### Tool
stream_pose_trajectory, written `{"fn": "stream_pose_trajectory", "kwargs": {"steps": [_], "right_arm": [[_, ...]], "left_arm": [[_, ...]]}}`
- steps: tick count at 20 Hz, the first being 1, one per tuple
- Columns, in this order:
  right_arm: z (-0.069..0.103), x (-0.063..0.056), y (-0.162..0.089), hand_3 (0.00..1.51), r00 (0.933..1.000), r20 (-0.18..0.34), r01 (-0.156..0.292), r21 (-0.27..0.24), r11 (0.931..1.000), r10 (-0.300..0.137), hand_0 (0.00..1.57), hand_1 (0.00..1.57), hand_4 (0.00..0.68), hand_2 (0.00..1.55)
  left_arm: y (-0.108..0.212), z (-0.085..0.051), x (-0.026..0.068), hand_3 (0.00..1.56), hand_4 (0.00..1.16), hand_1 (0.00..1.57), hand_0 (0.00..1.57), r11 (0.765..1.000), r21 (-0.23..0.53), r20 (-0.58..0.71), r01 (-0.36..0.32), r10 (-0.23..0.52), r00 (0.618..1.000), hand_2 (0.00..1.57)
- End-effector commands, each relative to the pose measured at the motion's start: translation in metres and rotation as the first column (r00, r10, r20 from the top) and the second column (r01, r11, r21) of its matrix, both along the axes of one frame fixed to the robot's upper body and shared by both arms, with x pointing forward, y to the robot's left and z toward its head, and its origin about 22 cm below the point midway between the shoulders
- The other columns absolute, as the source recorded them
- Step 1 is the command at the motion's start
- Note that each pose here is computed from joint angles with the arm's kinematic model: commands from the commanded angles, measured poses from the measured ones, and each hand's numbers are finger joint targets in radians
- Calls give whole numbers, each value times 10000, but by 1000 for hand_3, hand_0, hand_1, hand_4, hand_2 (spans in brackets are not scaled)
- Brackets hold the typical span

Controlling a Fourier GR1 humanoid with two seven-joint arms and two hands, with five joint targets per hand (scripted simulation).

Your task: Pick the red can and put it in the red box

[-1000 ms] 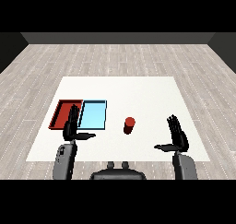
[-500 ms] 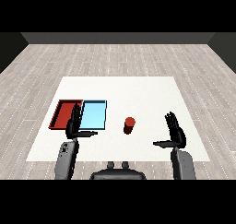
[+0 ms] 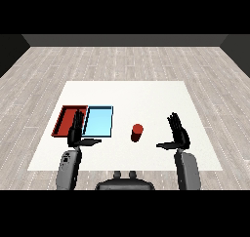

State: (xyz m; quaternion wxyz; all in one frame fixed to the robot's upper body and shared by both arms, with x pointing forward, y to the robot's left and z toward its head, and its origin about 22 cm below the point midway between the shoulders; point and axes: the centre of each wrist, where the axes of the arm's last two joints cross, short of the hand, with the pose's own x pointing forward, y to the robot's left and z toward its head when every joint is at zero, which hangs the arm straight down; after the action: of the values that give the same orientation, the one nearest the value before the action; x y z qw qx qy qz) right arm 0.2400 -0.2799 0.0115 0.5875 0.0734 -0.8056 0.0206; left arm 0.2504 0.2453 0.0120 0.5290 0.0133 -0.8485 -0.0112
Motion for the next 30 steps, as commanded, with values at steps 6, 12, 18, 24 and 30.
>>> {"fn": "stream_pose_trajectory", "kwargs": {"steps": [6, 12, 18, 24, 30], "right_arm": [[-312, 234, 271, 0, 9969, -585, -507, 443, 9977, 532, 0, 0, 0, 0], [-347, 228, 344, 0, 9968, -533, -537, 989, 9936, 592, 0, 0, 0, 0], [-480, 344, 568, 0, 9955, -678, -597, 944, 9937, 663, 0, 0, 0, 0], [-656, 84, 896, 0, 9919, -913, -757, 1355, 9879, 885, 0, 0, 0, 0], [-689, 213, 718, 0, 9909, -1081, -685, 1069, 9919, 801, 0, 0, 0, 0]], "left_arm": [[-204, 96, -40, 0, 0, 0, 0, 9999, -101, -22, 31, -31, 10000, 0], [173, -99, -87, 0, 0, 0, 0, 9997, -258, 58, 40, -38, 10000, 0], [-7, 103, -162, 0, 0, 0, 0, 9994, -331, -93, -115, 112, 9999, 0], [168, 109, -82, 0, 0, 0, 0, 9984, -527, -108, 205, -211, 9997, 0], [43, 162, -20, 0, 0, 0, 0, 9983, -571, -34, 99, -101, 9999, 0]]}}
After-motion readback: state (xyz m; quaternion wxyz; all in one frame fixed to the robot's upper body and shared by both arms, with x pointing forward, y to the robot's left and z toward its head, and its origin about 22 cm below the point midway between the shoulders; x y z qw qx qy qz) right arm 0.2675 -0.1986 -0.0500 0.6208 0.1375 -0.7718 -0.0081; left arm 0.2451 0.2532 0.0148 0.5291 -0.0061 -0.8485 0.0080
